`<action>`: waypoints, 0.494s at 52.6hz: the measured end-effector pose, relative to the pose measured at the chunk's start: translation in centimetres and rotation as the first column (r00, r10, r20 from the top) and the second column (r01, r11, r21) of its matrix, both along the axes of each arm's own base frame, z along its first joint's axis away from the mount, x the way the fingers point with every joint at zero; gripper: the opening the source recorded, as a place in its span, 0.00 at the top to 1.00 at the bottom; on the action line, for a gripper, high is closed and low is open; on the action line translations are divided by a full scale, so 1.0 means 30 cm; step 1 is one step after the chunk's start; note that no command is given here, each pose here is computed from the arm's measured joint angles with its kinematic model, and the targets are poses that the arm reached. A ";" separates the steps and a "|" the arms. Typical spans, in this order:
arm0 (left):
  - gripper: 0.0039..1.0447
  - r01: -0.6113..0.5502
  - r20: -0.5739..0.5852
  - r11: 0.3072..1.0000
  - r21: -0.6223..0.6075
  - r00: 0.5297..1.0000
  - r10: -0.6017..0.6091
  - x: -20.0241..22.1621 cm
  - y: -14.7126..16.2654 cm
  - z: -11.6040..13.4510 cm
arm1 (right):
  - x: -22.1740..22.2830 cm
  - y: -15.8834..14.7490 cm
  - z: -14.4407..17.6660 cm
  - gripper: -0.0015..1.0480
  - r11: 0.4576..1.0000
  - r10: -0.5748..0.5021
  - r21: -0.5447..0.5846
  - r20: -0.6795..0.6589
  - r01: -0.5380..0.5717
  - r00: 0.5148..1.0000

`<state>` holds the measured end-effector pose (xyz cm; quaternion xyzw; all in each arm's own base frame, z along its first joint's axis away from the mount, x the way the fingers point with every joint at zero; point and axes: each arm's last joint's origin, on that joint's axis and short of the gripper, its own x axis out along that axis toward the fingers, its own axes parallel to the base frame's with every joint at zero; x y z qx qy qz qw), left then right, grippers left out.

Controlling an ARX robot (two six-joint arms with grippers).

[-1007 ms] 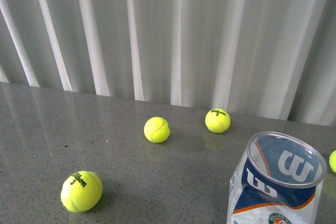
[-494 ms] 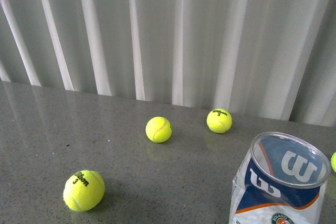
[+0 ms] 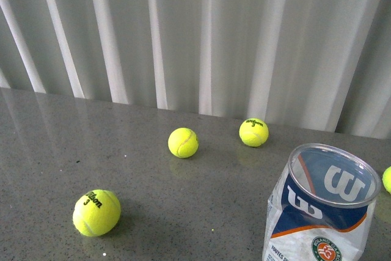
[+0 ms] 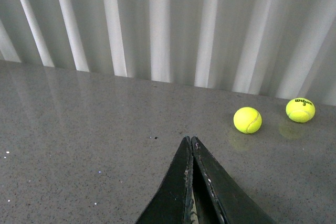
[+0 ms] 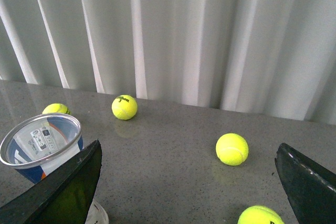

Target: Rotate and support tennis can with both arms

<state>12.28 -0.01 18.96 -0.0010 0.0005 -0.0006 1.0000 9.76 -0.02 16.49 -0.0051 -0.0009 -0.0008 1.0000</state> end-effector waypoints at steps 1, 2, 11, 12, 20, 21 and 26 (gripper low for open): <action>0.97 0.000 -0.001 1.000 0.000 1.000 0.000 -0.002 0.000 -0.003 | 0.000 0.000 0.000 0.07 1.000 0.000 0.000 0.000 0.000 1.000; 0.97 0.000 0.000 1.000 0.000 1.000 0.000 -0.005 0.000 -0.008 | 0.000 0.000 0.000 0.07 1.000 0.000 0.000 0.000 0.000 1.000; 0.97 0.000 0.001 1.000 0.000 1.000 0.000 -0.022 0.000 -0.030 | 0.000 0.000 0.000 0.07 1.000 0.000 0.000 0.000 0.000 1.000; 0.97 0.000 0.001 1.000 0.000 1.000 0.000 -0.023 0.000 -0.032 | 0.000 0.000 0.000 0.07 1.000 0.000 0.000 0.000 0.000 1.000; 0.97 -0.001 0.000 1.000 0.000 1.000 0.001 -0.033 0.000 -0.043 | 0.000 0.000 0.000 0.07 1.000 0.000 0.000 0.000 0.000 1.000; 0.97 -0.001 0.000 1.000 0.000 1.000 0.001 -0.034 0.000 -0.046 | 0.000 0.000 0.000 0.07 1.000 0.000 0.000 0.000 0.000 1.000; 0.97 0.000 0.014 1.000 0.000 1.000 0.000 -0.040 0.000 -0.053 | 0.000 0.000 0.000 0.07 1.000 0.000 0.000 0.000 0.000 1.000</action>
